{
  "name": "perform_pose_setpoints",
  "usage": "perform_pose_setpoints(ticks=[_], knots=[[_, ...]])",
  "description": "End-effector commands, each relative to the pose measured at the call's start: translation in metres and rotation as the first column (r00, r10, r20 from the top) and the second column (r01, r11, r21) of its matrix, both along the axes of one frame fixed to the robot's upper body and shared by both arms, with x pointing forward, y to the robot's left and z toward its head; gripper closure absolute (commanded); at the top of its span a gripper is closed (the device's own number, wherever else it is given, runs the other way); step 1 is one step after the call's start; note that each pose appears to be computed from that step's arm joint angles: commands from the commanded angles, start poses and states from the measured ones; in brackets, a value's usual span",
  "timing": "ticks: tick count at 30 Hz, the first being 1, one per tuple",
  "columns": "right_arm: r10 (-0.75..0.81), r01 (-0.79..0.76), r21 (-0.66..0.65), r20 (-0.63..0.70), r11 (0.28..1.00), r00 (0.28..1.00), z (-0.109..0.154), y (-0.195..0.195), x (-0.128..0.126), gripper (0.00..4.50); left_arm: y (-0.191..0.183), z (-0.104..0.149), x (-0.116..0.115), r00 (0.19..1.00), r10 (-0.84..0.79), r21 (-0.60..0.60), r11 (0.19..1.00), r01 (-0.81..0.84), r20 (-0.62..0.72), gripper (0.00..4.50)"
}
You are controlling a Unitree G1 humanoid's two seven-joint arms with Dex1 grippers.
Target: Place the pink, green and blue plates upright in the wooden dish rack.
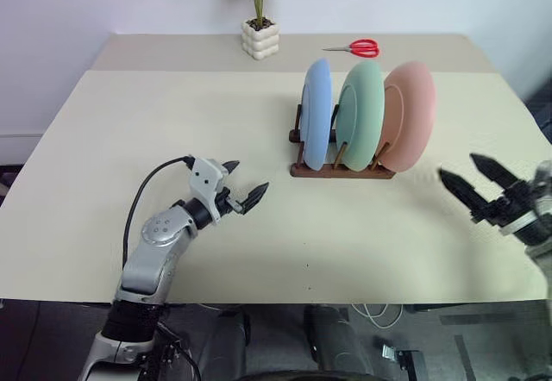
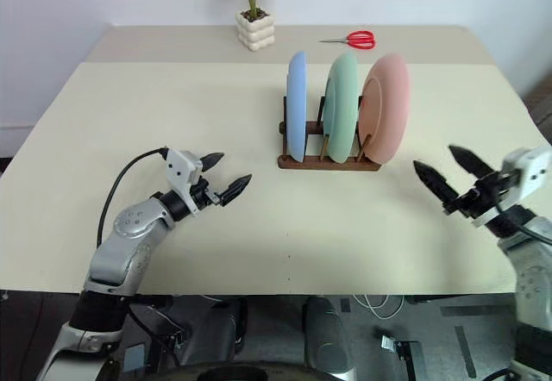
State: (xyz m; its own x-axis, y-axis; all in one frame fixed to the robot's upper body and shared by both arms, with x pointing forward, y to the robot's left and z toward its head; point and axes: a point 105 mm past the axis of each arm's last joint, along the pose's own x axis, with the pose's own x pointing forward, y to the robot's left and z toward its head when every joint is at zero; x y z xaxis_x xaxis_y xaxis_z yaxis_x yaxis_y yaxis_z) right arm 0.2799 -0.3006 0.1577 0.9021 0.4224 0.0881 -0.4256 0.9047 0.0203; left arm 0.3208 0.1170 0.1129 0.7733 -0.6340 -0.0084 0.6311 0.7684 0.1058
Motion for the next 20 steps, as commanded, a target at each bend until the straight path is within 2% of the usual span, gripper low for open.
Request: perform_pose_setpoints(ticks=[1,12,20], knots=[[-0.01,0.011,-0.032,0.036,0.999,0.999,0.001,-0.006,0.01,0.04,0.02,0.006,-0.002,0.997,0.065,0.013,0.998,-0.066,0.048,0.0],[0.001,-0.001,-0.048,-0.006,0.999,1.0,-0.025,-0.011,0.034,0.04,0.036,-0.002,-0.013,0.987,0.158,0.027,0.987,-0.159,0.036,0.0],[0.011,-0.012,-0.044,-0.012,0.999,1.0,-0.025,-0.01,0.043,0.04,0.039,0.001,-0.012,0.976,0.21,0.015,0.977,-0.211,0.049,0.0]])
